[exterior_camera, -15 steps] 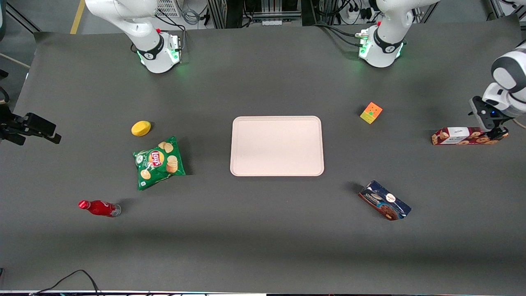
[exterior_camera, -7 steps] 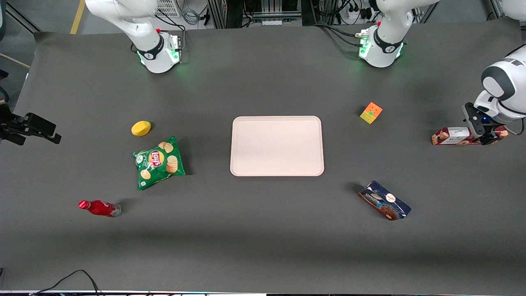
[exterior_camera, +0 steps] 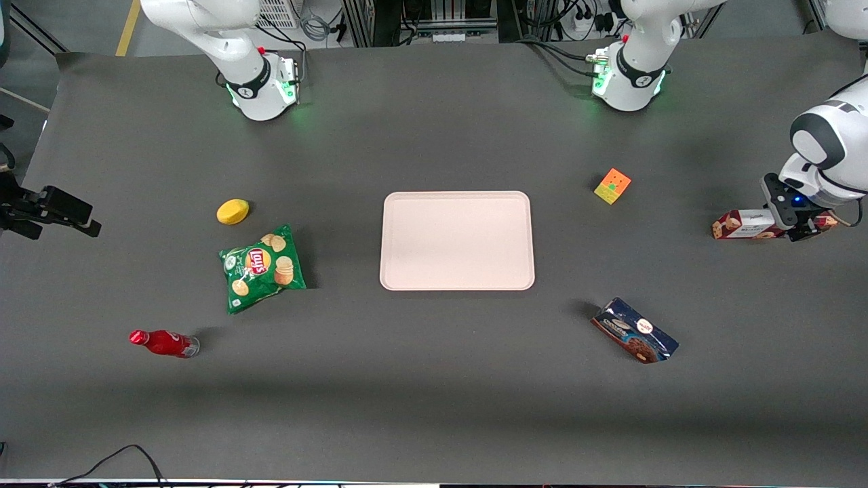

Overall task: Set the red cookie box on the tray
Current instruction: 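Lower the left gripper and close it on the cookie box end, then lift the cookie box upright with the left gripper, then carry the cookie box over the pink tray with the left gripper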

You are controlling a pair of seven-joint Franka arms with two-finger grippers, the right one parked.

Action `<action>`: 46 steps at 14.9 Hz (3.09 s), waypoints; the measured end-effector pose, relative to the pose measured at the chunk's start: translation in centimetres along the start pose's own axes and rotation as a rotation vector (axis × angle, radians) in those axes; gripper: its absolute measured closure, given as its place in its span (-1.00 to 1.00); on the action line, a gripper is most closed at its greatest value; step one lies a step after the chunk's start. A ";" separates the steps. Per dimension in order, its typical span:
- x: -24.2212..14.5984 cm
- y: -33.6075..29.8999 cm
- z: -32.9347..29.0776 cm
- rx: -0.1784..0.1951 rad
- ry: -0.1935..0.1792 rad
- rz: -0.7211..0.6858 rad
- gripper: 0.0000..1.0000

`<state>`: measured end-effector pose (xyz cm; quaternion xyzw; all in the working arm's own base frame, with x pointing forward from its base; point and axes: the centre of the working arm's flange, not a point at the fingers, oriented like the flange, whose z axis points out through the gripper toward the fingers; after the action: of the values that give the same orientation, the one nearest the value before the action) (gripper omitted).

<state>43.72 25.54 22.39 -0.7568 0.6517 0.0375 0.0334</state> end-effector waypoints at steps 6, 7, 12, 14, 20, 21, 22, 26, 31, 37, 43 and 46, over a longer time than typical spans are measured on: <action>-0.3 -1.1 -0.6 0.020 -0.010 0.030 -0.06; -0.4 -1.2 -0.5 0.020 -0.009 0.028 -0.03; -0.4 -1.2 -0.2 0.017 -0.006 0.024 0.52; -0.5 -1.3 -0.4 0.020 -0.005 0.020 0.56; 3.9 -3.9 -4.3 0.032 0.049 -0.167 0.57; 5.4 -4.5 -6.1 0.021 0.061 -0.226 0.57; 7.0 -4.9 -7.9 0.009 0.071 -0.286 0.57; 14.4 -5.7 -15.3 -0.050 0.087 -0.545 0.57; 29.0 -4.4 -24.5 -0.114 0.108 -0.869 0.58; 44.4 0.4 -30.3 -0.119 0.119 -1.216 0.58; 55.7 4.5 -26.5 -0.125 0.140 -1.379 0.58; 60.0 5.2 -20.4 -0.069 0.117 -1.406 0.58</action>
<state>47.69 -36.31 36.66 -0.9998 0.0077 -0.0133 -0.0094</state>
